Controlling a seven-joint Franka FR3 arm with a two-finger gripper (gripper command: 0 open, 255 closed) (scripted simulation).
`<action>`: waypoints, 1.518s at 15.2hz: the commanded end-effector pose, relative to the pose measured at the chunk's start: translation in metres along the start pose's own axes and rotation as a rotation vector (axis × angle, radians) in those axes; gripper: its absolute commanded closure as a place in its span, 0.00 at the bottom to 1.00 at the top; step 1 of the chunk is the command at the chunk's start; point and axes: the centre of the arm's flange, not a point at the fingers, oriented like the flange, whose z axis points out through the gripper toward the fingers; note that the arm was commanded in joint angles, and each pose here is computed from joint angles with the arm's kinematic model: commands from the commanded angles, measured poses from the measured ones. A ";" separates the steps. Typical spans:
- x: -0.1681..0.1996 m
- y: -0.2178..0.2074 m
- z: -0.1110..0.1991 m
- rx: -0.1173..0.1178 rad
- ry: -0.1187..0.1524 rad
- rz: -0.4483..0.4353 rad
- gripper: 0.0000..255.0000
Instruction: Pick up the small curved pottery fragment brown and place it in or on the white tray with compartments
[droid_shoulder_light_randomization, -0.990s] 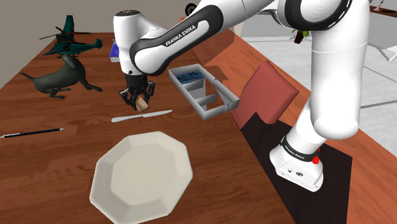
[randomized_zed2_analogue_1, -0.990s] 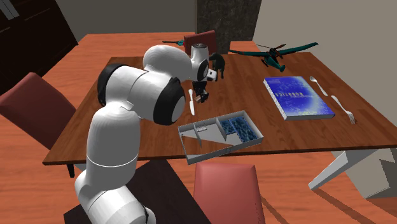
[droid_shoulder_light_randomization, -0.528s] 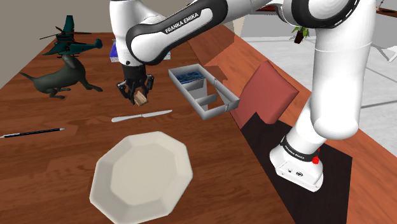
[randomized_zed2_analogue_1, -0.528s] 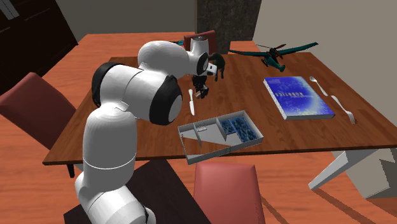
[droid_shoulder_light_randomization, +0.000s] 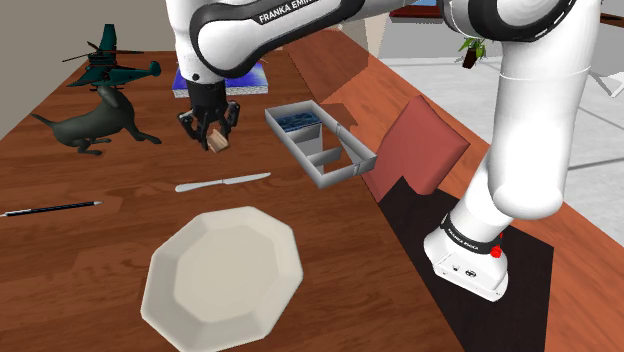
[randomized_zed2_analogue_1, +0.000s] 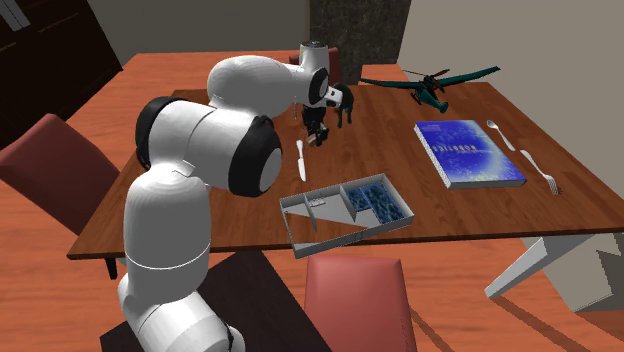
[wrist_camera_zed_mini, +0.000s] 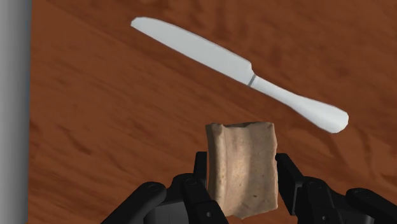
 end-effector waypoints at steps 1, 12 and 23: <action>0.000 -0.001 -0.011 0.000 0.000 0.000 1.00; -0.016 0.061 -0.043 0.000 0.000 0.000 1.00; -0.054 0.201 -0.049 0.000 0.000 0.000 1.00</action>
